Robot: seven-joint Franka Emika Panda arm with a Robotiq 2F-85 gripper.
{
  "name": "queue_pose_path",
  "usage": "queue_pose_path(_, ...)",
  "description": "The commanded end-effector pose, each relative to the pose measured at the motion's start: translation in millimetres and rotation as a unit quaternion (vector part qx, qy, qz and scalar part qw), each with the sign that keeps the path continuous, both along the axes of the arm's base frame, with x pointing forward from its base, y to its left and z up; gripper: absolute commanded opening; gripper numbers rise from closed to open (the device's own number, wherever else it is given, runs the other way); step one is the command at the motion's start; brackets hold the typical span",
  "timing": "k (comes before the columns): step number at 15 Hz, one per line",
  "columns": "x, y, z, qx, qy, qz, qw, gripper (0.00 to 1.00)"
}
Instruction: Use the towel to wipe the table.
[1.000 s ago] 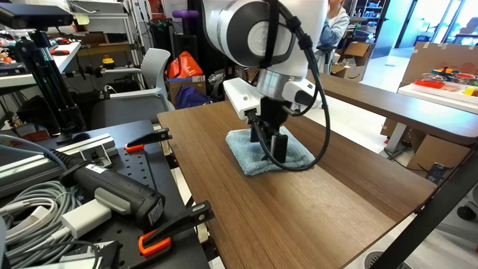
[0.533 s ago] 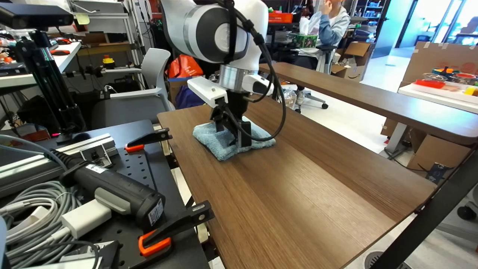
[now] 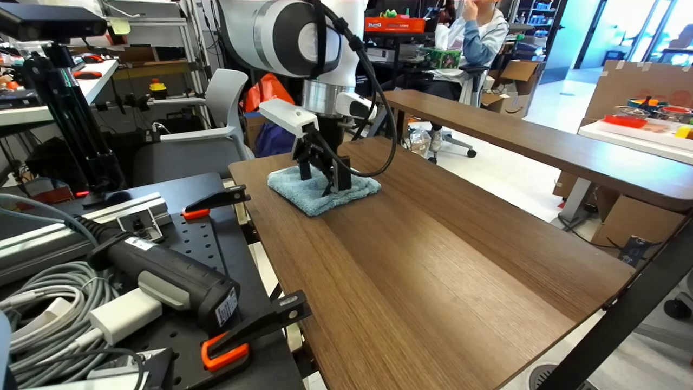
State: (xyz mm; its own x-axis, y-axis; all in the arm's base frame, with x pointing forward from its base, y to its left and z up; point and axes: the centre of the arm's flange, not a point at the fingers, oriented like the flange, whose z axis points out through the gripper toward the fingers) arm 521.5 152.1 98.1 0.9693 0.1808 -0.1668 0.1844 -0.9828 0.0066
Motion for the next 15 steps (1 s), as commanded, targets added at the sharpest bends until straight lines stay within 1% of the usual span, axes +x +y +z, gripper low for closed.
queue_pose_path(1, 39.0, -32.0, 30.7, 0.048, 0.022, -0.031, 0.9981, 1.00)
queue_pose_path(3, 59.3, -50.1, 43.9, 0.063, 0.042, -0.044, 0.9962, 1.00)
queue_pose_path(4, 37.3, -38.2, 29.4, 0.044, 0.024, -0.037, 0.9980, 1.00)
queue_pose_path(5, 46.8, -50.1, 36.9, 0.050, 0.028, -0.042, 0.9975, 1.00)
queue_pose_path(7, 54.0, -59.1, 42.2, 0.054, 0.030, -0.046, 0.9970, 1.00)
queue_pose_path(12, 52.0, -50.4, 40.8, 0.057, 0.033, -0.040, 0.9970, 1.00)
queue_pose_path(15, 65.3, -33.4, 22.7, 0.044, 0.028, -0.054, 0.9972, 1.00)
